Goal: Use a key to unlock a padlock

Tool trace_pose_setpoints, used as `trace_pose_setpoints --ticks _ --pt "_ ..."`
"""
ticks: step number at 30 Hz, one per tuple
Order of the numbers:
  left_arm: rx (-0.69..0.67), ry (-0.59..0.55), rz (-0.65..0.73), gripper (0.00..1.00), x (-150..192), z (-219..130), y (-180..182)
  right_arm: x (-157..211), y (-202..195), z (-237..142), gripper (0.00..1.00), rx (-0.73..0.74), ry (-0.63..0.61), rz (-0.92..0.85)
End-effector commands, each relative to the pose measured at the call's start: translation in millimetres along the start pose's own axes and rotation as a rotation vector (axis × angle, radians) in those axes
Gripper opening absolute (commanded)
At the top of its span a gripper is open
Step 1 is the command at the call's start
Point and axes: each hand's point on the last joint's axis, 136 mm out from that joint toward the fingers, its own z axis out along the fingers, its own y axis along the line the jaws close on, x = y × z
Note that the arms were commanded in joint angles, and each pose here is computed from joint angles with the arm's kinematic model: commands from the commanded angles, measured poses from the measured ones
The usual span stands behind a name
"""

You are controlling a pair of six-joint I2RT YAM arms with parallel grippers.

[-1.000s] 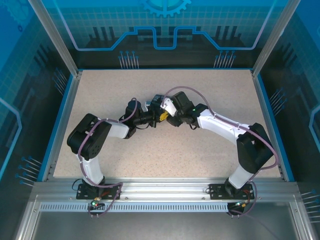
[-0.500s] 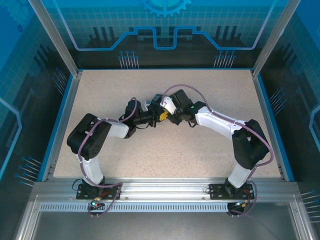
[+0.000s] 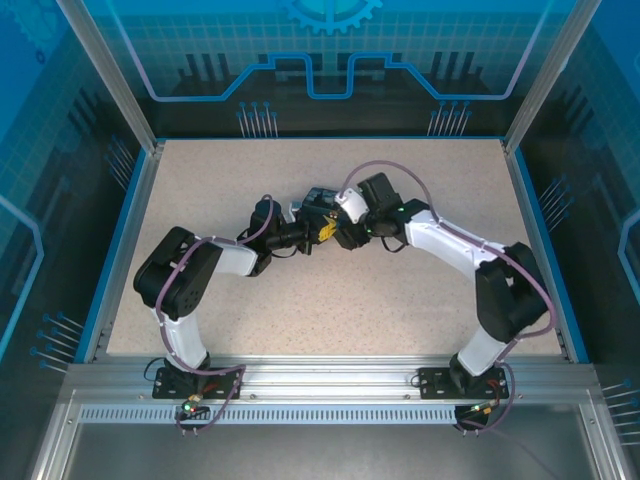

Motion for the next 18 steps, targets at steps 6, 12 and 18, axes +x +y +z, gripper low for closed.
trace_pose_setpoints --ticks 6,12,18 --pt "-0.011 0.007 0.114 0.0 5 -6 1 2 15 -16 0.64 -0.146 -0.136 0.373" --pt "-0.095 0.016 0.153 0.0 12 -15 27 6 17 0 0.65 -0.172 -0.19 0.576" --pt "-0.162 0.055 0.182 0.0 27 -19 48 13 5 16 0.65 -0.123 -0.185 0.656"
